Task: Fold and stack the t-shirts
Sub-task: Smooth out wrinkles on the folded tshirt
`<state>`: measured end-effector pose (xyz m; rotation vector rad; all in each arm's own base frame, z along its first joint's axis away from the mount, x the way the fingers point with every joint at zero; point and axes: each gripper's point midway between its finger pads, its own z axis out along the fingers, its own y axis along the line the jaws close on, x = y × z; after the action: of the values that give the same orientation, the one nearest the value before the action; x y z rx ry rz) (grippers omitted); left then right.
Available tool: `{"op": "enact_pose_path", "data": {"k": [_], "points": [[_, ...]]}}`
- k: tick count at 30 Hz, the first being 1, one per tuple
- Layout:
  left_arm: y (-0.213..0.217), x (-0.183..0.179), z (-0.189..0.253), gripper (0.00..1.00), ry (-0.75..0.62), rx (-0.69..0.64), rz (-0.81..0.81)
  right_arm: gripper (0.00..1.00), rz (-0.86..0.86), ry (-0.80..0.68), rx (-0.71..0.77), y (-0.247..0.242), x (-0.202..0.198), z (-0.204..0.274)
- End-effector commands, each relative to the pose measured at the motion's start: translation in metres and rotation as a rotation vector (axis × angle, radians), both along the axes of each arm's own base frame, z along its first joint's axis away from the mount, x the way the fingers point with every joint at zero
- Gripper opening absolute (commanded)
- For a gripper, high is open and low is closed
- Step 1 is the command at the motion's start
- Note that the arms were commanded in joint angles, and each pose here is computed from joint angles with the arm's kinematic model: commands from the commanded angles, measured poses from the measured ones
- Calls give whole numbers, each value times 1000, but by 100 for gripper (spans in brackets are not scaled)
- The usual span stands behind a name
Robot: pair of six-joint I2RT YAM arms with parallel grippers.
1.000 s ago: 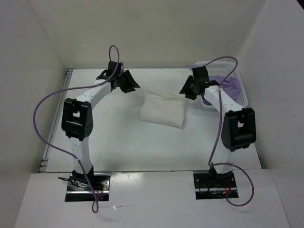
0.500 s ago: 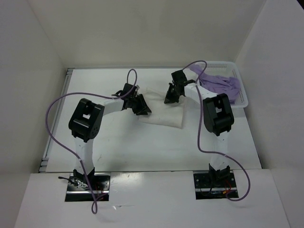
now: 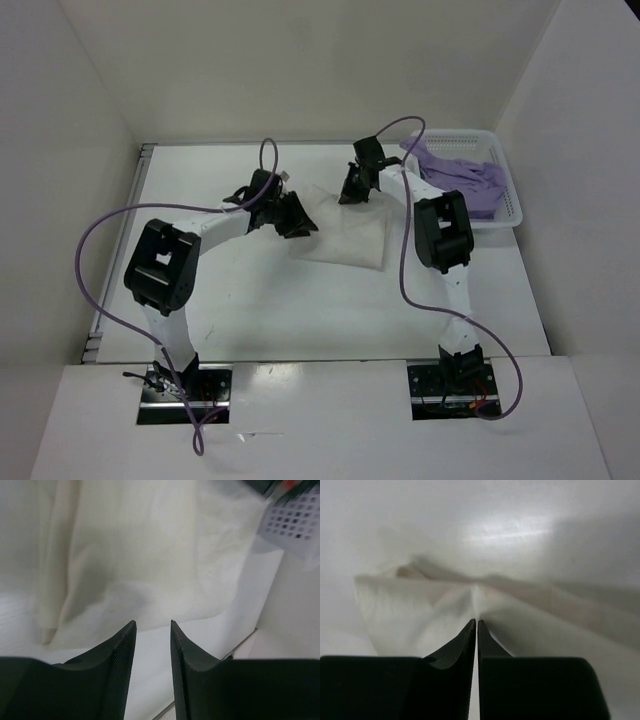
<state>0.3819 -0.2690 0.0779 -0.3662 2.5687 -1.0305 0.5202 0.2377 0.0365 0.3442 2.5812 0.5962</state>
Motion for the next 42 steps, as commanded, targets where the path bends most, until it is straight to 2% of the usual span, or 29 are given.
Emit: {"op": "enact_pose_path", "data": {"k": [1, 2, 3, 4, 5, 7, 8, 9, 10, 11, 16, 19, 21, 25, 27, 28, 29, 31, 32, 34, 38, 40, 42], "points": [[-19, 36, 65, 41, -153, -75, -12, 8, -15, -184, 23, -17, -7, 100], [-22, 44, 68, 41, -163, -79, -12, 13, -15, -209, 31, -20, -14, 112], [-26, 51, 57, 41, -149, -73, -12, 15, -25, -192, 35, -24, -28, 105], [-29, 59, 58, 41, -162, -79, -12, 15, -18, -229, 56, -26, -39, 131], [-35, 72, 52, 41, -155, -83, -6, 17, -27, -174, 45, -31, -58, 112], [-37, 89, 46, 41, -148, -106, 12, 19, -28, -167, 72, -32, -74, 107], [-34, 100, 26, 41, -118, -100, 33, 19, -34, -121, 75, -38, -97, 91], [-33, 115, 31, 41, -138, -115, 38, 19, -60, -115, 85, -43, -101, 84], [-34, 119, 26, 41, -125, -110, 39, 16, -69, -112, 93, -46, -109, 81], [-28, 128, 4, 41, -93, -89, 60, 14, -81, -54, 85, -53, -127, 57], [1, 152, -27, 41, -61, -57, 131, 6, -152, 7, 37, -83, -148, 19], [22, 154, -41, 41, -46, -52, 182, 6, -150, 47, -5, -89, -159, -2], [36, 151, -50, 43, -21, -49, 211, 5, -155, 70, -22, -92, -162, -9], [47, 144, -18, 49, -65, -115, 213, 5, -161, 58, -25, -94, -164, -3], [57, 139, -2, 59, -100, -112, 214, 9, -148, 36, -15, -93, -165, 9], [65, 137, 21, 63, -147, -111, 222, 15, -142, 29, -4, -91, -165, 17], [69, 125, 13, 65, -143, -79, 213, 18, -142, 14, 2, -90, -162, 25], [79, 116, 24, 68, -177, -29, 223, 23, -126, -21, 35, -86, -162, 42], [85, 106, 12, 70, -165, 6, 221, 28, -117, -33, 33, -86, -162, 48], [88, 95, 12, 75, -171, 24, 216, 32, -95, -30, 62, -81, -167, 55], [98, 67, -14, 86, -106, 69, 221, 39, -64, -54, 94, -77, -176, 68], [101, 61, -18, 84, -102, 86, 220, 39, -50, -60, 98, -77, -180, 70], [102, 55, -29, 73, -77, 102, 209, 40, -51, -46, 93, -79, -187, 66]]}}
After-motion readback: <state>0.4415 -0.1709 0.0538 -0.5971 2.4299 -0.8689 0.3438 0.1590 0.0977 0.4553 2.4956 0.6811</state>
